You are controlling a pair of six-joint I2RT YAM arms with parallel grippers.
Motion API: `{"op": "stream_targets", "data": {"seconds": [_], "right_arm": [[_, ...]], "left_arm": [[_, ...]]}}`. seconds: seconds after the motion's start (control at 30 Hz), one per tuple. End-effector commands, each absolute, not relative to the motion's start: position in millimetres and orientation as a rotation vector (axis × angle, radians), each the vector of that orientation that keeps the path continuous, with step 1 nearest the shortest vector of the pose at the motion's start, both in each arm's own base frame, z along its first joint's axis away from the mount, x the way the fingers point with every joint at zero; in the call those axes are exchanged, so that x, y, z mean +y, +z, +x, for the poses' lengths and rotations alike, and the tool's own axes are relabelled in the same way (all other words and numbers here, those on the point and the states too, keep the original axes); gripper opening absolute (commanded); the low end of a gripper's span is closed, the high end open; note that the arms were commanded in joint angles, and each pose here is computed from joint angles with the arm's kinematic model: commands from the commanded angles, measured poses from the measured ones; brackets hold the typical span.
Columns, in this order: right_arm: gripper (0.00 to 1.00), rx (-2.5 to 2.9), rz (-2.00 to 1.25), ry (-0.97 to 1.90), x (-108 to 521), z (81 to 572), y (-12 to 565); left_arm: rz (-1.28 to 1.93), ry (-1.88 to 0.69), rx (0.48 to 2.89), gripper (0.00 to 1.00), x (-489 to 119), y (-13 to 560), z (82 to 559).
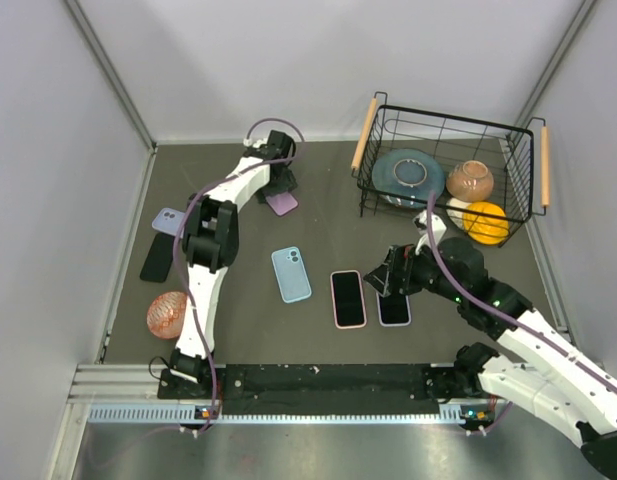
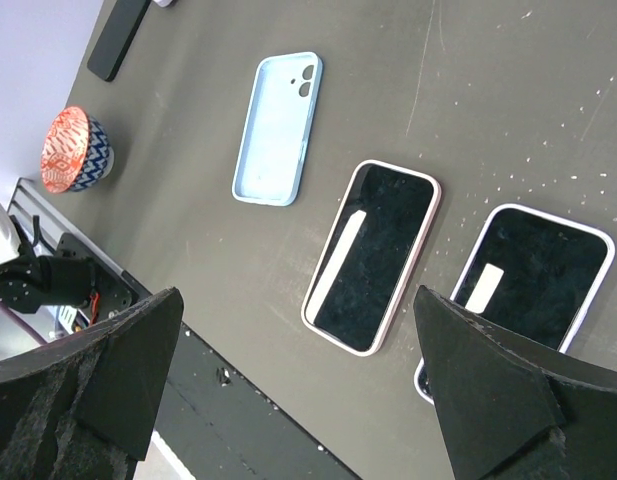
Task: Put the phone into the phone case
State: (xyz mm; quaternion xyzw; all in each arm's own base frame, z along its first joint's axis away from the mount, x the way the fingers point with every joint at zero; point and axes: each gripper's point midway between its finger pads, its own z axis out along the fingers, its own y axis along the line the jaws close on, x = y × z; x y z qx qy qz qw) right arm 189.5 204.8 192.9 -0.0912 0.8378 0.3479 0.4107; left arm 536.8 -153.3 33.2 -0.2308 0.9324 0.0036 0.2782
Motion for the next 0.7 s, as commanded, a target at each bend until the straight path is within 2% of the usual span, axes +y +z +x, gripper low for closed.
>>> {"op": "stream_targets", "data": {"seconds": [0.0,0.27,0.43,0.5,0.53,0.67], "right_arm": [[0.98,2.019,-0.22,0.902,203,188,227],[0.98,2.028,-0.219,0.901,203,188,223],[0.98,2.007,-0.203,0.929,201,183,230],[0.98,2.006,-0.181,0.929,198,182,227],[0.98,2.002,-0.179,0.933,198,180,226],[0.98,1.996,-0.17,0.952,196,176,225]], "left_arm": [[-0.582,0.127,2.618,0.7,-130,29,499],[-0.545,0.161,2.701,0.69,-115,20,475],[-0.521,0.092,2.765,0.69,-124,15,463],[-0.509,0.076,2.783,0.73,-126,14,459],[-0.502,0.075,2.779,0.81,-126,15,460],[-0.485,0.098,2.782,0.92,-124,13,459]]}}
